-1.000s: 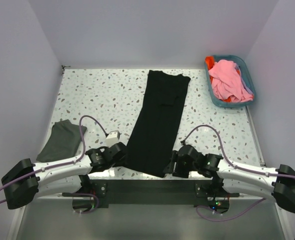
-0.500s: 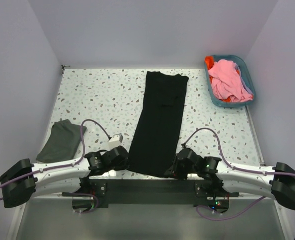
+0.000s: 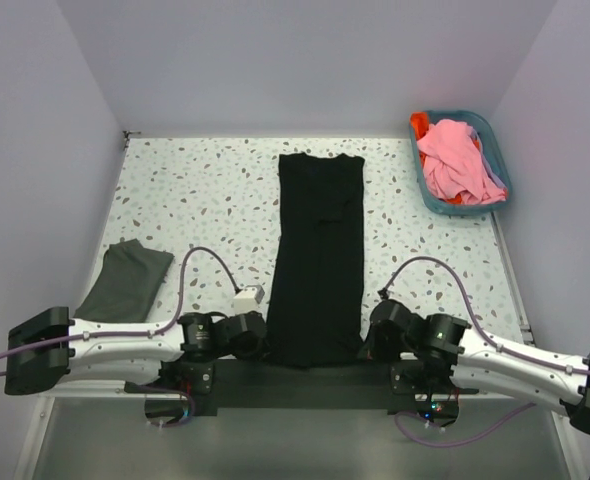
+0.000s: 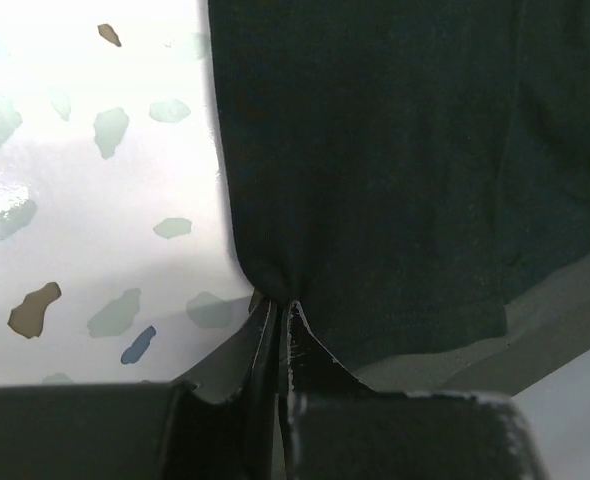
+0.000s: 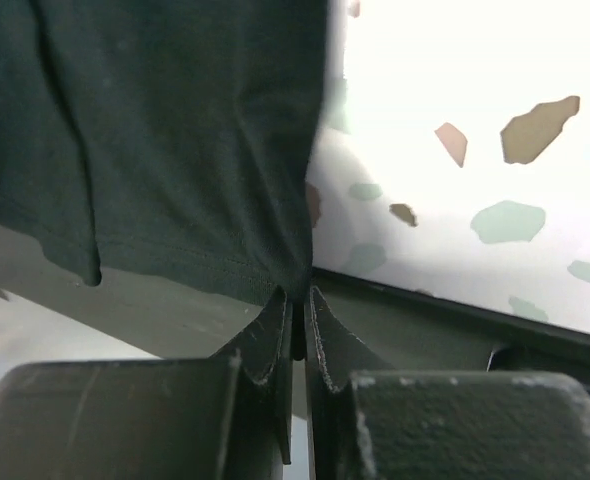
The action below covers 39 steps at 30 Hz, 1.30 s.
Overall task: Fold and stack the t-shirts
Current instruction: Fold the tshirt
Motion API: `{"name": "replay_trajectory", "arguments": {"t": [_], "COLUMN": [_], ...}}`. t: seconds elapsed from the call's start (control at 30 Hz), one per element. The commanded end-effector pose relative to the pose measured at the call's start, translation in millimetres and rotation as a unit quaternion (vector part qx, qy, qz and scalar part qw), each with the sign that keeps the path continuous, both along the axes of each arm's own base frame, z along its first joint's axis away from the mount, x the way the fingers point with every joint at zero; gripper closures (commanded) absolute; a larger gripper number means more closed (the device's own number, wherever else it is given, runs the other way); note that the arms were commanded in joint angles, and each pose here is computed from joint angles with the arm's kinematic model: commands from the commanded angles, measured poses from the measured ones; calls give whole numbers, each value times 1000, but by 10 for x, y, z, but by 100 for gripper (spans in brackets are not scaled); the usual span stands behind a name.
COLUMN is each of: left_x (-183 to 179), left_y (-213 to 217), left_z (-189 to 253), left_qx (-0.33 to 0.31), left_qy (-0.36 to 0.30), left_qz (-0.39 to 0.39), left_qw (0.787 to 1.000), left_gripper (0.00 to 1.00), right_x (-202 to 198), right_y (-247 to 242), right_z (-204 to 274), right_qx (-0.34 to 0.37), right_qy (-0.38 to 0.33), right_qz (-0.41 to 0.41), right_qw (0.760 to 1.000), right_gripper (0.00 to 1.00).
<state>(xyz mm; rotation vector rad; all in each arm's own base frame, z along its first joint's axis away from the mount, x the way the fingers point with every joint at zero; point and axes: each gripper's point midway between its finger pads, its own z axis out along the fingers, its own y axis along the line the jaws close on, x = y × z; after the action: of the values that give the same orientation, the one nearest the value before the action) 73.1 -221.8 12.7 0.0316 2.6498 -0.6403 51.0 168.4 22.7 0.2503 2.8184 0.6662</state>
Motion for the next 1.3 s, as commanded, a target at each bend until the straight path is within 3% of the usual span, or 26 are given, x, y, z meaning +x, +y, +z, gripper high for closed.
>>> {"name": "replay_trajectory", "arguments": {"t": [0.0, 0.23, 0.5, 0.63, 0.83, 1.27], "left_x": [26, 600, 1436, 1833, 2336, 3181], "left_y": [5, -289, -369, -481, -582, -591], "left_z": [55, 813, 1205, 1379, 1280, 1069], "left_qx": [25, -14, -46, -67, -66, -44], "left_qy": [-7, -109, -147, -169, -163, -155], "left_qz": [5, 50, 118, 140, 163, 182], "left_qw": [1000, 993, 981, 973, 971, 970], "left_gripper": [100, 100, 100, 100, 100, 100], "right_x": [86, 657, 1382, 1857, 2411, 3221], "right_y": [-22, 157, 308, 238, 231, 237], "right_z": [188, 962, 1467, 1406, 1132, 874], "right_qx": [-27, -55, -114, -105, -114, -110], "right_qy": [-33, -168, -283, -273, -255, -252], "right_qz": [29, 31, -1, -44, -60, -85], "right_qw": [999, 984, 952, 955, 958, 958], "right_gripper": [100, 100, 98, 100, 100, 100]}}
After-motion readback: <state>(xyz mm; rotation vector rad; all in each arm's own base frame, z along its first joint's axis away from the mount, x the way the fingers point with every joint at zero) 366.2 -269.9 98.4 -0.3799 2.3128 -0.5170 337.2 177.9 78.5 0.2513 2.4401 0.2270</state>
